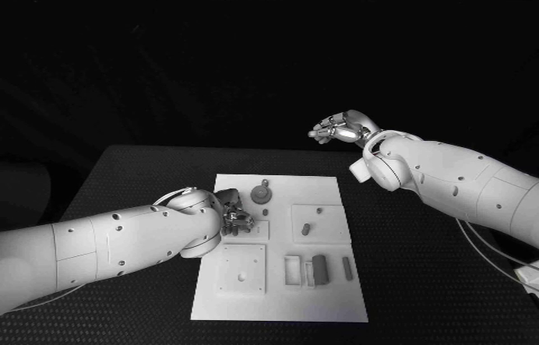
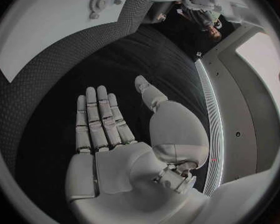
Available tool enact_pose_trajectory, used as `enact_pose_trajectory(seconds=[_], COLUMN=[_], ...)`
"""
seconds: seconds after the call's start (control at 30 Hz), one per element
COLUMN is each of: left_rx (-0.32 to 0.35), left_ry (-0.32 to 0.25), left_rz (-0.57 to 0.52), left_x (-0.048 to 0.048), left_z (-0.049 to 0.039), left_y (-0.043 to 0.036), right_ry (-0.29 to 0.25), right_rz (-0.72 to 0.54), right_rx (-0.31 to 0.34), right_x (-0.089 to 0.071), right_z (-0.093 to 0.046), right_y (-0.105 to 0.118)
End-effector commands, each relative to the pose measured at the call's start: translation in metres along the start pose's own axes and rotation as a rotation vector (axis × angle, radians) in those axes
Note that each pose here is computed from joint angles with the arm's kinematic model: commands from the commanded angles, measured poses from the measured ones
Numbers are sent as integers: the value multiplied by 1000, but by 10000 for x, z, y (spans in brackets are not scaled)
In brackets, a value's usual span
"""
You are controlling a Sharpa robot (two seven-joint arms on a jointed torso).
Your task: Assemble the parts on the task board
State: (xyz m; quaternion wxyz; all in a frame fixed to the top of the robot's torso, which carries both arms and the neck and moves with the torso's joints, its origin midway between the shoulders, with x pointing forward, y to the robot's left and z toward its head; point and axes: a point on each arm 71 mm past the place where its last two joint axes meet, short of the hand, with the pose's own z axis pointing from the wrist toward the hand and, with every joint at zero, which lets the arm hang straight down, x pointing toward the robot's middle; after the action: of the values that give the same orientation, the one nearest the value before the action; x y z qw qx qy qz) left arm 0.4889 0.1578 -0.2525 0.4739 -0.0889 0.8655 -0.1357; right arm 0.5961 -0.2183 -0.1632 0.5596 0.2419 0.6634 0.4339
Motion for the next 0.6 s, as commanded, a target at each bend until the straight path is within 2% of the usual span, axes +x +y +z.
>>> enact_pose_trajectory(seconds=[0.03, 0.27, 0.6], left_rx=[12, 15, 11], left_ry=[44, 51, 42], left_rz=[43, 35, 14], left_x=[92, 103, 92], left_z=[2, 12, 19], left_y=[-46, -70, -61], right_ry=[11, 11, 12], right_rz=[4, 4, 4], right_rx=[-4, -4, -3], right_x=[9, 11, 12], right_z=[3, 4, 4], right_y=[7, 8, 8])
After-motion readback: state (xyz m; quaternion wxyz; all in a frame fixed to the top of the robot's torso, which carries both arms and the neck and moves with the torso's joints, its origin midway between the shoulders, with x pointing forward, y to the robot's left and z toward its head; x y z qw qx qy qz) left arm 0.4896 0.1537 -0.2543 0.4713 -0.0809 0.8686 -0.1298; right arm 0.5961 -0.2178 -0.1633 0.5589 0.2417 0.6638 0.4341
